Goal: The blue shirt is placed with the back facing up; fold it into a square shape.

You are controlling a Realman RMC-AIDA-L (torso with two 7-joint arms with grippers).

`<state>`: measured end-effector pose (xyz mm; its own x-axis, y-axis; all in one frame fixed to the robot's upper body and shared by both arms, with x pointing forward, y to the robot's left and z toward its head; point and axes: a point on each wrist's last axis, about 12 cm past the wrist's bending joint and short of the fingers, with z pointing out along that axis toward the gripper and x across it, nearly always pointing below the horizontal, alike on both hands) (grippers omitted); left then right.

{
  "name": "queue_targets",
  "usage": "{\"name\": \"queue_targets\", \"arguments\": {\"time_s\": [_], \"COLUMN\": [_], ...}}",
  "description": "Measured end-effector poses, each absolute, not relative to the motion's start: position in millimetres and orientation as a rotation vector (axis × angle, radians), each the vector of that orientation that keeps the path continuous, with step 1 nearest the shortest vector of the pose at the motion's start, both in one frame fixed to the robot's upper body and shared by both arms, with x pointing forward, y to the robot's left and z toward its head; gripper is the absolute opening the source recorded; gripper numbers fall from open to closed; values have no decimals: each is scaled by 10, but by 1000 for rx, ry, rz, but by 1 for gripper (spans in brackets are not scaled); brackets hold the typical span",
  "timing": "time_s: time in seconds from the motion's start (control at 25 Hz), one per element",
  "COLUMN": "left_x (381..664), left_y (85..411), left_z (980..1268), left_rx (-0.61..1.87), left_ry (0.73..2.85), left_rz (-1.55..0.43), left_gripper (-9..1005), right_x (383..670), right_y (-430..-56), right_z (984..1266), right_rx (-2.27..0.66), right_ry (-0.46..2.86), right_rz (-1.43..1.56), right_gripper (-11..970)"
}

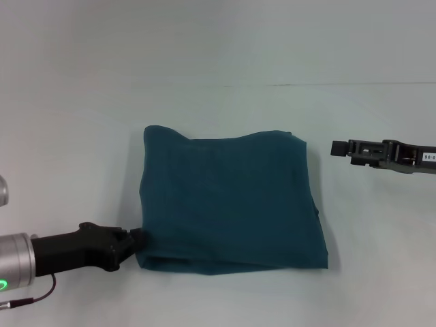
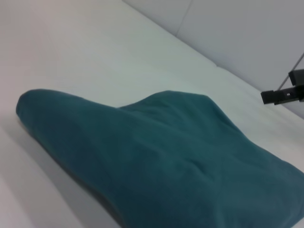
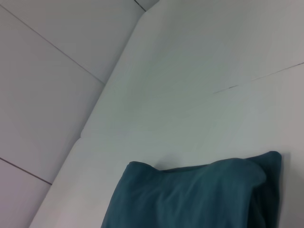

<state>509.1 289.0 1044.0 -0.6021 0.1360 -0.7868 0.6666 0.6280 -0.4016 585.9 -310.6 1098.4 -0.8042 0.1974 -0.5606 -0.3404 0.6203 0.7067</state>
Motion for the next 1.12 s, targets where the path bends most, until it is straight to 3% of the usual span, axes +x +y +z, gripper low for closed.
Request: {"name": "queue_targets", "arguments": {"time_s": [0.92, 1.12], "left_x": [5049, 5055], "left_y": [3068, 3194], "left_z": [10543, 10608], "left_rx": [670, 574], "left_ry": [2115, 2075], "left_rz": [-900, -877], "left_gripper": [56, 241], "right_x": [5859, 5865], "right_y": [-3118, -3123], "right_z": [10988, 10997], "right_rx": [-110, -109], "right_ry": [2229, 2226], "right_rz": [1144, 1142], "right_gripper": [916, 916]}}
